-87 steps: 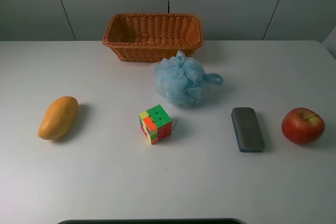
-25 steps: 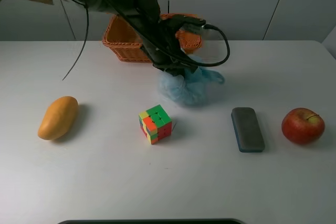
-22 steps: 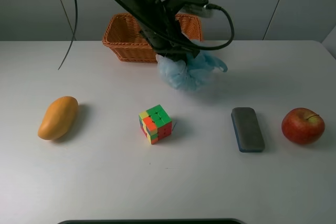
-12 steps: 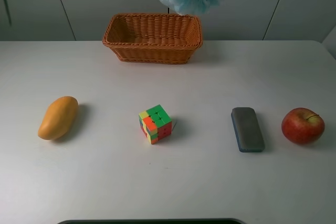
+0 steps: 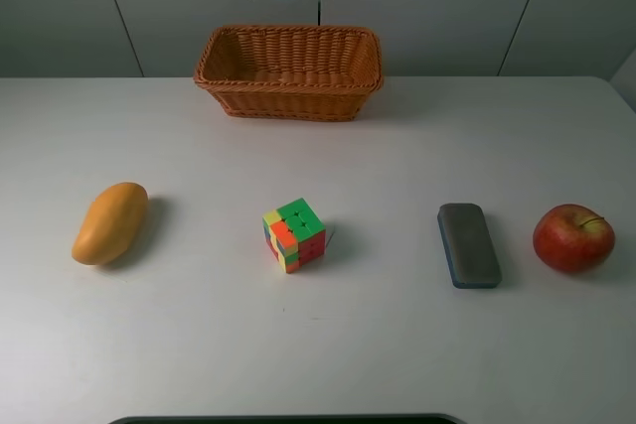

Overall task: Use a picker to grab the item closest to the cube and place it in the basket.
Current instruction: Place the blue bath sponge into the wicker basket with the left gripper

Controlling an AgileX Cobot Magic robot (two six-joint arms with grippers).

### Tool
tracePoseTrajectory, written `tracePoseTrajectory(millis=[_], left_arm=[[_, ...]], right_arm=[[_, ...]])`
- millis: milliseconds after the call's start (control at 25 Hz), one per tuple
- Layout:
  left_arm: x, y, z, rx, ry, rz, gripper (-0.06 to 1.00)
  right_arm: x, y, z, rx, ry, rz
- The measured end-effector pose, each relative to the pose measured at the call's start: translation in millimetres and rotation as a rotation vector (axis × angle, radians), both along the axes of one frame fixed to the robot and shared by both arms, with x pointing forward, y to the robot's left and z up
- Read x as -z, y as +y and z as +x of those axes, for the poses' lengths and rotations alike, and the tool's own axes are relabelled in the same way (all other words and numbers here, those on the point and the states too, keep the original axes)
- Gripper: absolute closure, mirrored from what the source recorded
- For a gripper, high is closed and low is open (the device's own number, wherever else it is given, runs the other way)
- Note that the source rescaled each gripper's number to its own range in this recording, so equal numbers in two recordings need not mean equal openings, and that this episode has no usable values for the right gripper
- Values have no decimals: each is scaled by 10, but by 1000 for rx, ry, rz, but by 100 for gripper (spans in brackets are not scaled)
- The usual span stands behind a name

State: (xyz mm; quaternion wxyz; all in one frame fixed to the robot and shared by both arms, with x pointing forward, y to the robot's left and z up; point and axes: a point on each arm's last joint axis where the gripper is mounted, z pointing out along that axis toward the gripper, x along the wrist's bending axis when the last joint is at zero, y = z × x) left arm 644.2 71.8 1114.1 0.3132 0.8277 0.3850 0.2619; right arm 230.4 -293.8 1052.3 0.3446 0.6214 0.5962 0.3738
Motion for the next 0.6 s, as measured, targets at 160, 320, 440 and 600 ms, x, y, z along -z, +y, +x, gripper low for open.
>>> tracePoseTrajectory(millis=[160,320,440,600], left_arm=[[380,-12,192,-19,63,19,93],[813,-81,369,-24,106,16,94],[1078,-113,470,-27,116,16,94],[1217,-129,530,-30,111,3,94]], right_arm=[[0,0,0,0,0,0],[0,0,0,0,0,0],[0,0,0,0,0,0],[0,0,0,0,0,0]])
